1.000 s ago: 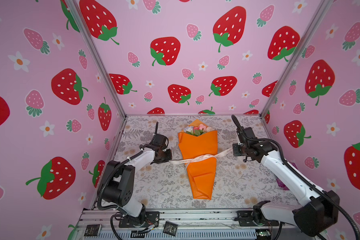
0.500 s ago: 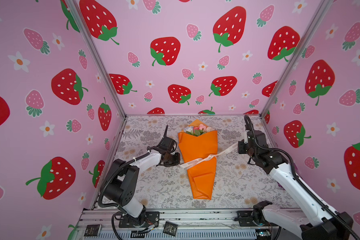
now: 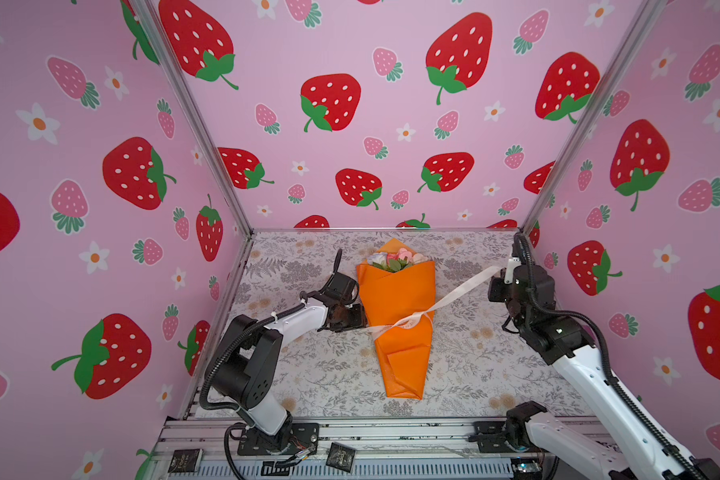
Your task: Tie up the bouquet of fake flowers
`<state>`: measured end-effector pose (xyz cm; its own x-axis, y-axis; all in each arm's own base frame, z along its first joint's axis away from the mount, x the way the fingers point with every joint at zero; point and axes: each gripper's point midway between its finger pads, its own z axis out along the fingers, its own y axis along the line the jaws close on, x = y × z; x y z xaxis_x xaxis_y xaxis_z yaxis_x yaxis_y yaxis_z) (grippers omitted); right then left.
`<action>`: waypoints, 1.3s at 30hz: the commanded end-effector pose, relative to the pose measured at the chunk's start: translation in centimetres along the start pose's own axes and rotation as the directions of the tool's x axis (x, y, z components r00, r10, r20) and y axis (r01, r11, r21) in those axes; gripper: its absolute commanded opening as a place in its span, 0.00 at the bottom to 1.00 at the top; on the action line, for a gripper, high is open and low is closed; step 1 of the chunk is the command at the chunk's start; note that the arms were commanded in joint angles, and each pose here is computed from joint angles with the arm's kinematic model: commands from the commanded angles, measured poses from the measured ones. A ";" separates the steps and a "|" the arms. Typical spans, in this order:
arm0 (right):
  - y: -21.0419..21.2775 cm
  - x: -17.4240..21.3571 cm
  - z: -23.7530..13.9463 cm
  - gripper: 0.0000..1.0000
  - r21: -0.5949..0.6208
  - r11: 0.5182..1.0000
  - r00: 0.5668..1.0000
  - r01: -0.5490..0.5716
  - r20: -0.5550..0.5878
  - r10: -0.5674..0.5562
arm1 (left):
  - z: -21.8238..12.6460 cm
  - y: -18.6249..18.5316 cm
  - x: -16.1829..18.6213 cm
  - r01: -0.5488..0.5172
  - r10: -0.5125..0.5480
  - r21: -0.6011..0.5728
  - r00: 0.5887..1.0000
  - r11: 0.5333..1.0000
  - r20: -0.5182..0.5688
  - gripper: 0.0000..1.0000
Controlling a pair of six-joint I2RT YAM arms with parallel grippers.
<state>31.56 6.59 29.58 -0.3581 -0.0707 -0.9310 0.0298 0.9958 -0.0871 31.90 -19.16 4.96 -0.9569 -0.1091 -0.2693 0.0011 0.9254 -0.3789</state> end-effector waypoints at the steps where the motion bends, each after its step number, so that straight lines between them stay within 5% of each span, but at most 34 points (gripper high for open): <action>1: -1.0 0.6 0.1 0.00 0.057 0.998 1.000 0.002 -0.008 -0.001 | -0.6 0.7 -1.2 0.038 -0.039 0.002 0.998 0.999 0.049 0.64; 6: -0.4 1.1 0.3 0.00 0.026 1.000 1.000 -0.006 -0.020 0.007 | -0.7 1.9 -1.8 0.073 -0.070 -0.052 0.996 0.996 0.061 0.74; 17: -0.1 1.8 0.5 0.00 0.014 1.000 0.999 -0.009 -0.037 0.010 | 0.9 3.8 -4.2 0.124 -0.106 -0.189 0.989 0.974 0.101 0.71; 22: -0.3 2.7 1.0 0.00 0.035 0.999 0.998 0.006 -0.062 -0.003 | 2.0 3.3 -5.2 0.147 -0.131 -0.156 0.986 0.977 0.107 0.52; 25: -1.7 4.0 1.7 0.00 0.112 0.994 0.993 0.012 -0.115 0.001 | 2.1 2.9 -5.4 0.139 -0.126 -0.134 0.987 0.981 0.101 0.21; 28: -3.0 5.0 2.6 0.00 0.143 0.990 0.988 -0.005 -0.155 0.027 | 1.0 3.2 -5.3 0.136 -0.121 -0.131 0.986 0.982 0.119 0.03; 39: -7.6 7.4 4.8 0.00 0.238 0.969 0.967 -0.064 -0.225 0.119 | -4.2 3.8 -2.4 0.099 -0.090 -0.059 0.986 0.993 0.139 0.00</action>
<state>33.04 -1.28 21.87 -0.5496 0.0472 -0.8341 0.2578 0.9593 -0.1155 34.88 -13.68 8.88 -0.8716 -0.2768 -0.4045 -0.1327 0.9278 -0.3488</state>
